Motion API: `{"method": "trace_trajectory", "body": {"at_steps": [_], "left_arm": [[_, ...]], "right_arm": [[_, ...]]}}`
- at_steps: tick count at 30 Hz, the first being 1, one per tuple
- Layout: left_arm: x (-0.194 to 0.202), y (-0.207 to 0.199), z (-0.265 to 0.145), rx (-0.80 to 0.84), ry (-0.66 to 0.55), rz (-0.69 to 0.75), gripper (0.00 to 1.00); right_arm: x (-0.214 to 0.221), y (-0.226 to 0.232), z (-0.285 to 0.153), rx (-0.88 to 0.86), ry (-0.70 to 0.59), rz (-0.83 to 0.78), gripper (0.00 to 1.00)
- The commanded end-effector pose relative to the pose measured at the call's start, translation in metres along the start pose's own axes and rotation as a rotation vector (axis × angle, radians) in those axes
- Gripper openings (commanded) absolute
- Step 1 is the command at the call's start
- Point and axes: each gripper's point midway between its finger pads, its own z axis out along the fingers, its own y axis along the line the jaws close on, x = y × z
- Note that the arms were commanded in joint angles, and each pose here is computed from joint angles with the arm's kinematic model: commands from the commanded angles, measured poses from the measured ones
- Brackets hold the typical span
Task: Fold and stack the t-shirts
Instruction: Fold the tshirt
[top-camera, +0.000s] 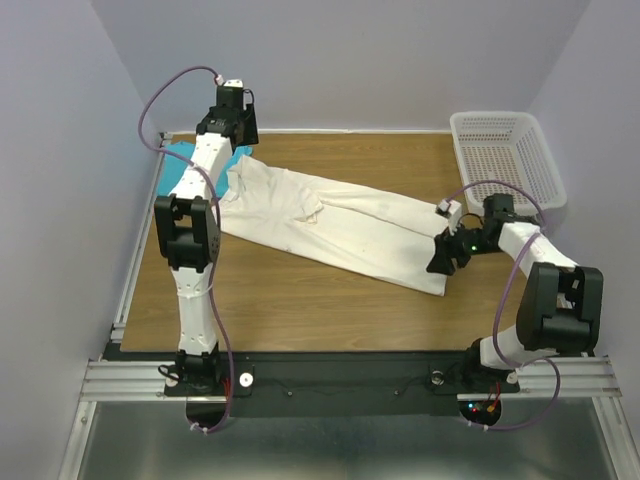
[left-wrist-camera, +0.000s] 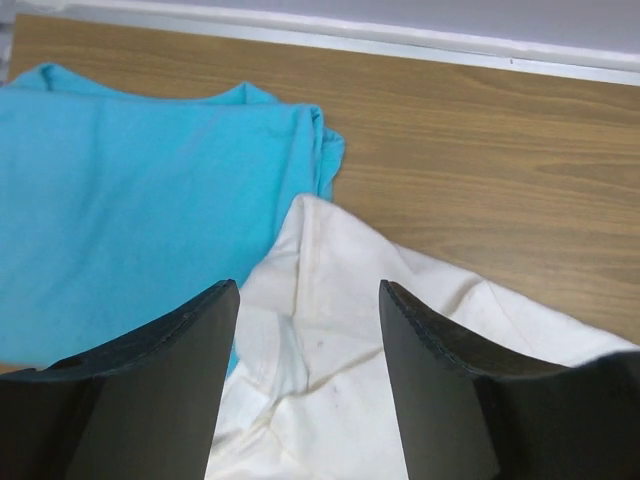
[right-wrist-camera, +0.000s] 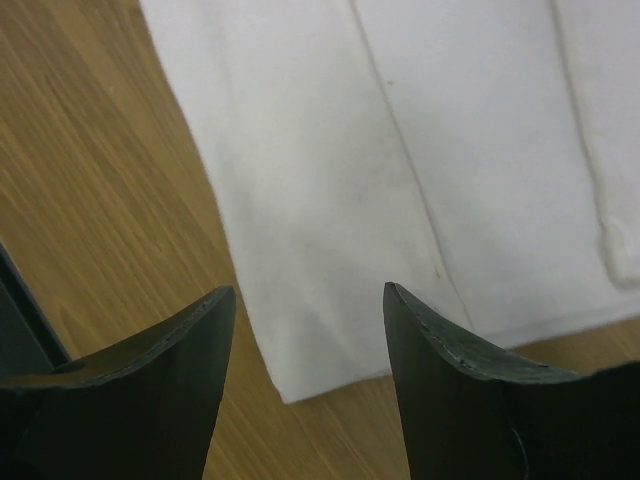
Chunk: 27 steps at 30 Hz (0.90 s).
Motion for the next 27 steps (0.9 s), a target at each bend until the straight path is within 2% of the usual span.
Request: {"method": "trace_trajectory", "body": {"at_steps": [1,2,3,7,11,17,25,27], "left_arm": [[-0.075,0.033,-0.099,-0.063,-0.23,-0.104,0.72],[-0.064,0.042,-0.121,-0.067,-0.233,-0.125,0.78],[-0.066,0.052,-0.131,-0.067,-0.264,-0.153,0.8],[-0.031,0.076,-0.18,0.008,-0.287,-0.248,0.8],[0.028,0.103,-0.224,0.036,-0.304,-0.33,0.81],[0.087,0.104,-0.243,0.069,-0.239,-0.354,0.82],[0.109,0.097,-0.245,0.106,-0.214,-0.39,0.82],[0.11,0.096,-0.245,0.11,-0.21,-0.391,0.81]], "right_arm": [[-0.007,0.025,0.011,-0.054,0.067,-0.271,0.67],[-0.007,0.034,0.016,-0.075,0.083,-0.323,0.67],[-0.007,0.04,0.02,-0.086,0.097,-0.376,0.67],[-0.005,0.054,0.029,-0.075,0.161,-0.502,0.67],[0.004,0.055,0.043,-0.002,0.262,-0.591,0.67],[0.004,0.056,0.063,0.086,0.309,-0.638,0.66],[0.018,0.047,0.067,0.155,0.366,-0.649,0.63],[0.023,0.045,0.066,0.164,0.379,-0.649,0.59]]}}
